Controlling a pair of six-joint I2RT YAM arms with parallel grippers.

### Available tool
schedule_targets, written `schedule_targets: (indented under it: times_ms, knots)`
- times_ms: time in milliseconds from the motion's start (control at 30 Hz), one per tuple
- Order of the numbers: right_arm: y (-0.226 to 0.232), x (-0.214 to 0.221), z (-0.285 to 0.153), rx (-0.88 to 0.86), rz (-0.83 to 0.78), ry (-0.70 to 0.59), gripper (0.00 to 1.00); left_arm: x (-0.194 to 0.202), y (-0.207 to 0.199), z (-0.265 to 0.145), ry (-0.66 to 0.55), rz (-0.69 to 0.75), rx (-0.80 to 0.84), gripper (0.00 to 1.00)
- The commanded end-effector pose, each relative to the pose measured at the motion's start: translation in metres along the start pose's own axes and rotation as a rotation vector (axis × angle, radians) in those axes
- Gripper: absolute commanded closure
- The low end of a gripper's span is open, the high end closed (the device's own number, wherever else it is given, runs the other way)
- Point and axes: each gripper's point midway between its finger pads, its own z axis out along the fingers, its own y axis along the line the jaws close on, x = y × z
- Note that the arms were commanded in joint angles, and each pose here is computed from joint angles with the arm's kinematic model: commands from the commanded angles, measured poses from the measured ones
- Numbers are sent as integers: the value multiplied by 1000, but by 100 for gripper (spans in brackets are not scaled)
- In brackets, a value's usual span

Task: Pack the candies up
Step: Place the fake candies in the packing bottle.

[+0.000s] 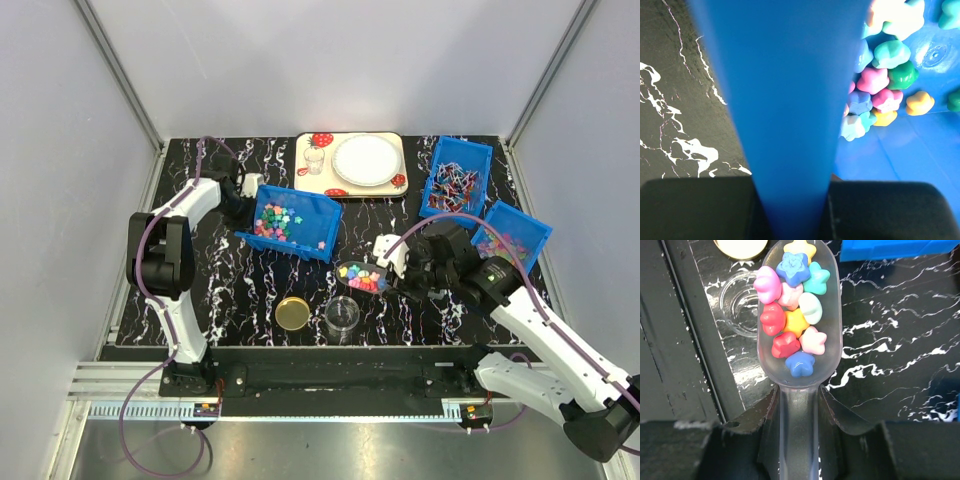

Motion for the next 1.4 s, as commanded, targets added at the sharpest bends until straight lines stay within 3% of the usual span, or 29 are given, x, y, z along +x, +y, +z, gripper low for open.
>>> schedule_targets:
  times_ms: [0,833,1367]
  knots:
    - [2,-7,-3,-3,4,-41,100,-18,-4,-1,-75,21,33,100]
    - [13,1,-6,-39,7,-25,100,-15,-1,6,-56,15,30,100]
    - [12,21,0,-43,6,61,100,-15,-1,10,-47,13,32,100]
